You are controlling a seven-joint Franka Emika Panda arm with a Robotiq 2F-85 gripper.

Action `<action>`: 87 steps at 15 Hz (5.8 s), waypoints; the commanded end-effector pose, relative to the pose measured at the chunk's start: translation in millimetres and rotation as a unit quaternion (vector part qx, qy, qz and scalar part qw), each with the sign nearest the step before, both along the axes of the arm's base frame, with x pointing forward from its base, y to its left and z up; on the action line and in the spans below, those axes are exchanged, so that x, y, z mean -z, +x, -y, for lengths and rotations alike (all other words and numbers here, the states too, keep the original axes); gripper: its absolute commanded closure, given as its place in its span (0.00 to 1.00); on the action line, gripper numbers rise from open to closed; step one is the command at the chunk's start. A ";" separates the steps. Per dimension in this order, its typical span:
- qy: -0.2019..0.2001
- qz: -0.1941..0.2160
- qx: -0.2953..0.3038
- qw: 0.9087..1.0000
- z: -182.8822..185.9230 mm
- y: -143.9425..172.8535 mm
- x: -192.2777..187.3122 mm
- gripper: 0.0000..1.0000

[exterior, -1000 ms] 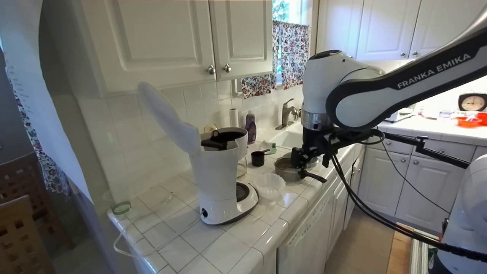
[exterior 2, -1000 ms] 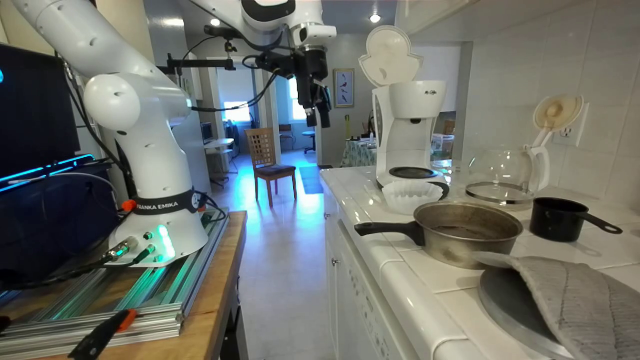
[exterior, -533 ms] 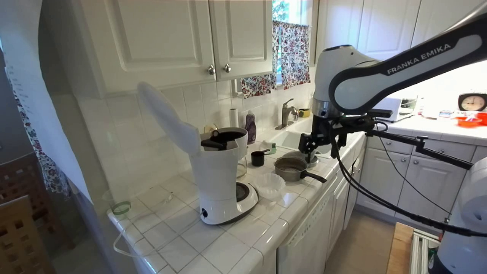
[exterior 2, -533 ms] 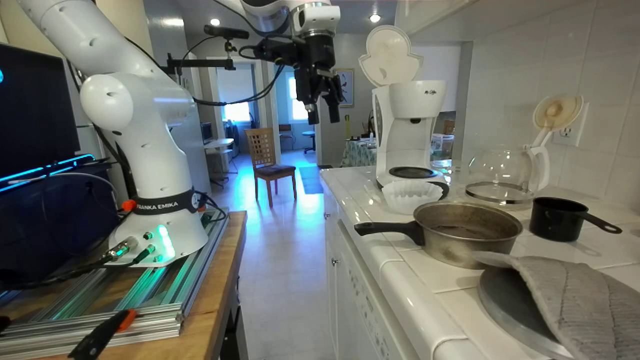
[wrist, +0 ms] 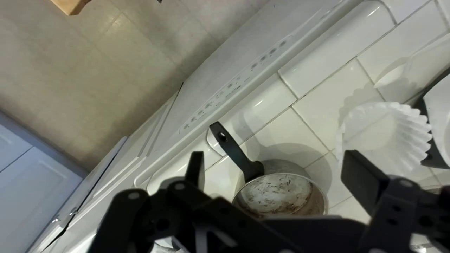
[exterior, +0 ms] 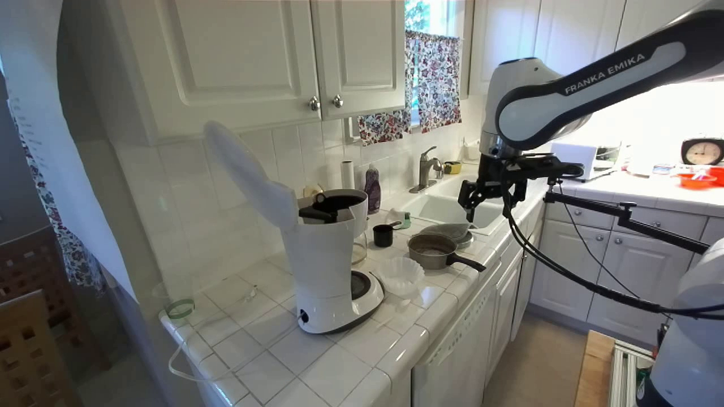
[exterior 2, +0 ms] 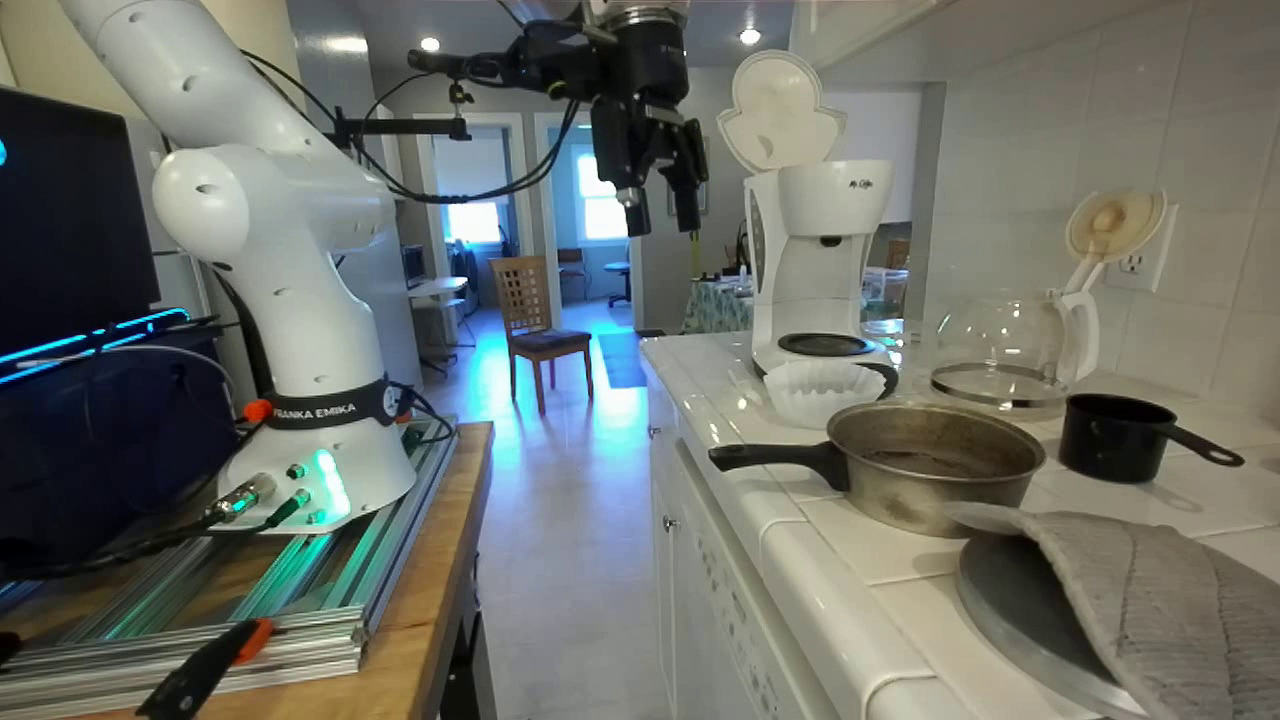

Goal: Use the potholder to put the silver lid on the silver pot

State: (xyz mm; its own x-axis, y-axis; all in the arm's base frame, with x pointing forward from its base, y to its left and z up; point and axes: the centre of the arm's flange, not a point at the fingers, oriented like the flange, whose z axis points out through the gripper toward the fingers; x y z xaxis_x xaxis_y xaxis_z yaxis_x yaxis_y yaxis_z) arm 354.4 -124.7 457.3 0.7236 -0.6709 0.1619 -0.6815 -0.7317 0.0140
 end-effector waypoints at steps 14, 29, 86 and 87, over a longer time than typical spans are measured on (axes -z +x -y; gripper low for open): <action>-0.045 -0.031 -0.009 0.998 69.7 10.6 0.9 0.00; -0.027 0.055 -0.082 0.995 157.3 8.4 -16.0 0.00; -0.027 0.045 -0.303 0.952 295.6 169.4 82.8 0.00; -0.027 0.040 -0.306 0.951 297.2 172.8 86.3 0.00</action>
